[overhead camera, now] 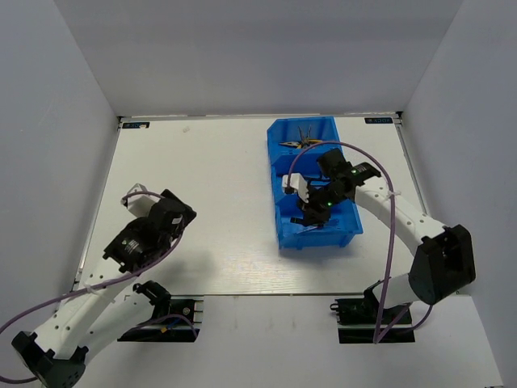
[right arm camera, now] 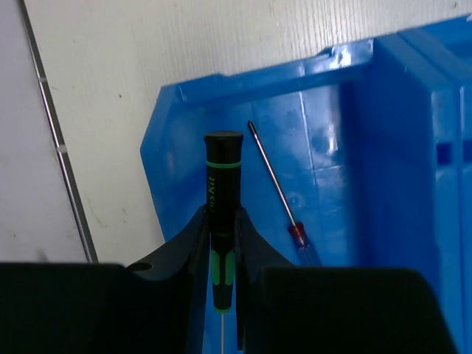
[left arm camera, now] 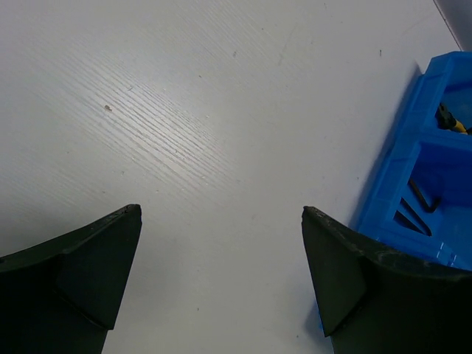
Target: Sort the tools into containers
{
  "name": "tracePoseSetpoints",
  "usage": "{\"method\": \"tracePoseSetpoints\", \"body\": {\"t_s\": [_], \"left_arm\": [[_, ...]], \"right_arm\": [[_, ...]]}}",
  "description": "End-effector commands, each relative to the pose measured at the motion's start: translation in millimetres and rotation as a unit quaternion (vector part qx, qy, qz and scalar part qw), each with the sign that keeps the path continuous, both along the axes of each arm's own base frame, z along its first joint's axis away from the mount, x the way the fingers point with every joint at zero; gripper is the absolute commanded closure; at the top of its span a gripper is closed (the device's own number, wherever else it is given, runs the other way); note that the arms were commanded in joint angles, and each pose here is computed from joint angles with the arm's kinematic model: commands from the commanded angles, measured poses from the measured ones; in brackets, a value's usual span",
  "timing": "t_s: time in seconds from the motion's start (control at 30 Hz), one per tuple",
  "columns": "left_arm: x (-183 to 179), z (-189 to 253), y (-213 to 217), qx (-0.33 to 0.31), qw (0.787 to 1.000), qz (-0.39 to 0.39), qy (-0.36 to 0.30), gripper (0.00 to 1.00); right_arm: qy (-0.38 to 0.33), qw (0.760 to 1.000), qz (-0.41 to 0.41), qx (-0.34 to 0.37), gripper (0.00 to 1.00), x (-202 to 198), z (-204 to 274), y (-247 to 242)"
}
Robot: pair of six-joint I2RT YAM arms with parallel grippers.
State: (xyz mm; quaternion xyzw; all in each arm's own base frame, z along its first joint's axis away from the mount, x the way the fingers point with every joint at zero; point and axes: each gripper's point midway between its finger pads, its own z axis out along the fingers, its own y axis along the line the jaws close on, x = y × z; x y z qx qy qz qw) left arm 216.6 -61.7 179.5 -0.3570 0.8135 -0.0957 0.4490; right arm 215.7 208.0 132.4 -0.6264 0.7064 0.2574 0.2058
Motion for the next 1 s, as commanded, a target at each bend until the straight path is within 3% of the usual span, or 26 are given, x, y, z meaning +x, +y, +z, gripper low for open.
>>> {"method": "tracePoseSetpoints", "body": {"t_s": [0.0,0.07,0.1,0.2,0.27,0.47,0.53,0.73,0.8,0.83,0.97], "left_arm": [[8,7,-12,-0.006,1.000,-0.025,-0.013,0.00],[10,6,-13,-0.002,1.000,-0.028,-0.012,0.00],[11,5,-16,0.000,0.999,-0.035,-0.009,0.00],[17,2,-26,0.000,0.998,-0.058,-0.007,0.00],[19,-6,-35,0.018,0.995,-0.095,0.005,0.00],[31,-50,-73,0.081,0.966,-0.227,0.093,0.00],[34,-52,-86,0.083,0.956,-0.263,0.104,0.00],[52,-36,-120,0.093,0.930,-0.352,0.053,0.00],[57,-28,-123,0.099,0.928,-0.358,0.036,0.00],[58,-22,-126,0.094,0.927,-0.361,0.030,0.00],[61,-15,-134,0.099,0.916,-0.388,0.011,0.00]], "right_arm": [[-0.023,1.000,0.008,-0.011,1.00,0,-7,-15],[-0.027,0.999,0.003,-0.025,1.00,3,-16,-26],[-0.025,0.999,0.001,-0.029,0.88,3,-21,-29],[-0.035,0.998,-0.009,-0.044,0.35,9,-22,-38],[-0.047,0.998,-0.032,-0.037,0.10,16,-13,-39],[-0.041,0.992,-0.116,0.014,0.10,27,23,-31],[-0.034,0.982,-0.186,0.019,0.10,36,31,-33],[-0.052,0.923,-0.380,0.015,0.10,72,47,-57],[-0.070,0.913,-0.402,0.020,0.10,80,53,-61],[-0.091,0.893,-0.440,0.010,0.10,86,56,-76],[-0.144,0.857,-0.496,-0.001,0.10,97,63,-103]]}}
